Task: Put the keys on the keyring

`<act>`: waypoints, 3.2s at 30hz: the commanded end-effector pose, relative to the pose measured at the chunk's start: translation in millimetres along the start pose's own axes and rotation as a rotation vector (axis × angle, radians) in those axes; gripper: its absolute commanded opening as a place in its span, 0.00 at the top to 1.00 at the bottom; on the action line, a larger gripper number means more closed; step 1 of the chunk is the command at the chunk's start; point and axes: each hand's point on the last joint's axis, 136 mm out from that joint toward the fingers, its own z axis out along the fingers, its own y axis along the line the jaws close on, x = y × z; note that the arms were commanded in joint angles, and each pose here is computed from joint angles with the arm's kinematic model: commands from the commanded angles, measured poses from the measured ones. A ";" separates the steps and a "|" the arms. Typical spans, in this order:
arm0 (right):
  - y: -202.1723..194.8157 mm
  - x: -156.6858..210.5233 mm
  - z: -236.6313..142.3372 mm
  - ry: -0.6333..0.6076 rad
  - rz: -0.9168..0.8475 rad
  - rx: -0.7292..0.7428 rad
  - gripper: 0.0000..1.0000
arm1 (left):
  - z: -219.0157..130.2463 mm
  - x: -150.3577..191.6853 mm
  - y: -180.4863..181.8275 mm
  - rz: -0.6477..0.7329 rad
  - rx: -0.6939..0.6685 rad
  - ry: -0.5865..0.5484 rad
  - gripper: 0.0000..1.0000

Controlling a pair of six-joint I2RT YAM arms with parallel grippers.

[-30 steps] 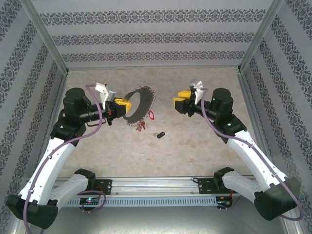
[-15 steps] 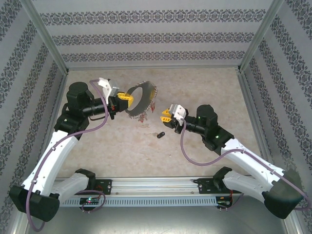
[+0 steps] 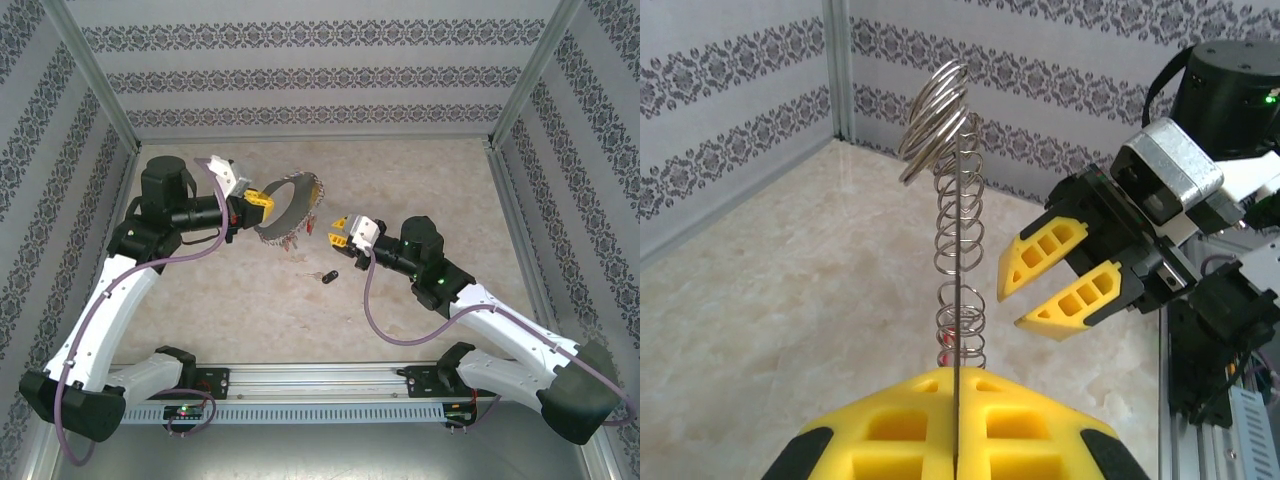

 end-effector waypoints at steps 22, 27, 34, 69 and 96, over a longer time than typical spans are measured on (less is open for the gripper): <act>4.8 2.5 14.0 -0.033 0.064 0.024 0.77 | -20.1 55.7 28.5 -0.160 -0.217 0.556 1.00; 30.2 -3.6 28.4 -0.071 0.113 -0.035 0.78 | -21.5 40.0 12.5 -0.117 -0.165 0.554 1.00; 59.3 -17.6 47.0 -0.127 0.135 -0.074 0.80 | -23.5 25.3 3.9 -0.069 -0.149 0.515 1.00; 76.7 -12.7 97.5 -0.166 0.180 -0.084 0.85 | -23.5 9.9 -5.4 -0.036 -0.127 0.436 1.00; 78.8 -0.8 94.0 -0.114 0.099 -0.011 0.86 | -23.2 8.9 -6.2 -0.038 -0.130 0.423 1.00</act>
